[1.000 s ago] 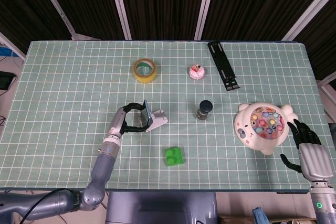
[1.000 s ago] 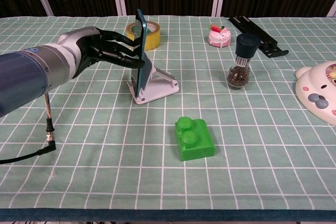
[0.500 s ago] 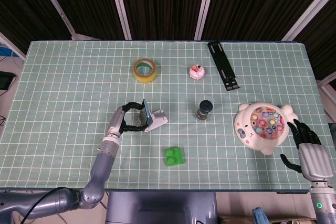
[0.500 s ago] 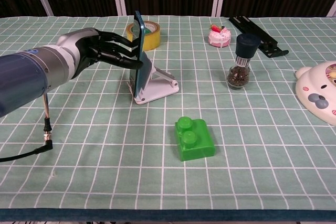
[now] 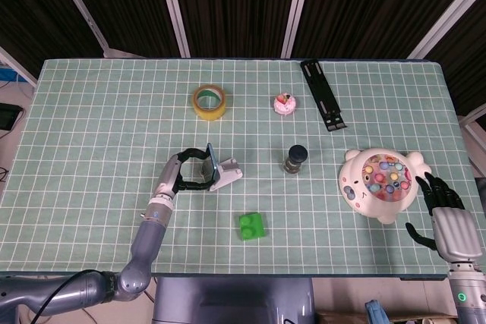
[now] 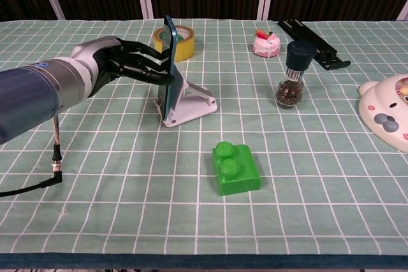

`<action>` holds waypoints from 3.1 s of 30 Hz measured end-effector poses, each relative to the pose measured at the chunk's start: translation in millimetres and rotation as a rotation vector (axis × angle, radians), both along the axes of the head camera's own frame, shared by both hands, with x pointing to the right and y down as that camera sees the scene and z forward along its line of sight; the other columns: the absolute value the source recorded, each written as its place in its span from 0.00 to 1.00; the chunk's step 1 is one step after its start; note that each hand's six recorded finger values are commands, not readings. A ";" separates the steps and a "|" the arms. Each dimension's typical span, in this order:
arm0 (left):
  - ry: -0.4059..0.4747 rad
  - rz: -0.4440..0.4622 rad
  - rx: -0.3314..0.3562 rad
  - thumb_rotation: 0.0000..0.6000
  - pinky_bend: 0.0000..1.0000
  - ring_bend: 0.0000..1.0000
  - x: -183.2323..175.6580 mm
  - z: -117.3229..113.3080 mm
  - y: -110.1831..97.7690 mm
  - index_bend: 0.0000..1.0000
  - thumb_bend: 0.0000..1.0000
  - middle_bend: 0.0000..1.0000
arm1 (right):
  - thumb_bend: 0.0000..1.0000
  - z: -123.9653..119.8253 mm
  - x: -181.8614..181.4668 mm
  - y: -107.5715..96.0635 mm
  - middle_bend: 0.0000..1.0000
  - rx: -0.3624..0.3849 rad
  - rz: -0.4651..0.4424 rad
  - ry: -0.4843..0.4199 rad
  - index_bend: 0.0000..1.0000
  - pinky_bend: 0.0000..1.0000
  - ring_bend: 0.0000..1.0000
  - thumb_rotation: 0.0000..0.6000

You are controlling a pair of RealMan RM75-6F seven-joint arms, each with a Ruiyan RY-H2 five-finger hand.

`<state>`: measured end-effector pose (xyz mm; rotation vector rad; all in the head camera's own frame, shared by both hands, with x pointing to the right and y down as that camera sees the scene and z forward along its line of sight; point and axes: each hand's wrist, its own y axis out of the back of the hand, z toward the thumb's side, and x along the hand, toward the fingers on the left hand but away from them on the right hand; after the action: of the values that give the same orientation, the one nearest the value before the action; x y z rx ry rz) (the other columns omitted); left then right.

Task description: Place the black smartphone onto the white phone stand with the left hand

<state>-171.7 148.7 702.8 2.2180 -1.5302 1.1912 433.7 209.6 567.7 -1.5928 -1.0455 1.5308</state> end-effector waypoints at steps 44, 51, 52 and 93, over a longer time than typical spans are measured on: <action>-0.013 0.055 0.003 1.00 0.01 0.10 3.7 7.0 1.7 0.45 0.21 0.51 | 0.36 -0.1 0.1 0.1 0.00 0.000 0.000 -0.001 0.06 0.15 0.00 1.00; -0.014 0.062 0.004 1.00 0.00 0.07 4.8 6.9 2.2 0.36 0.21 0.42 | 0.36 0.0 0.1 0.0 0.00 0.000 0.000 -0.001 0.06 0.15 0.00 1.00; -0.015 0.063 0.004 1.00 0.00 0.07 4.8 7.0 2.5 0.36 0.21 0.41 | 0.36 0.0 0.1 0.0 0.00 0.000 0.000 -0.001 0.06 0.15 0.00 1.00; -0.019 0.078 0.010 1.00 0.00 0.01 4.7 6.8 0.7 0.23 0.21 0.23 | 0.36 -0.2 0.1 0.1 0.00 0.000 -0.001 -0.002 0.06 0.15 0.00 1.00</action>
<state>-166.9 149.4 709.5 2.2990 -1.4721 1.2327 433.7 209.7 567.5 -1.5942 -1.0462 1.5290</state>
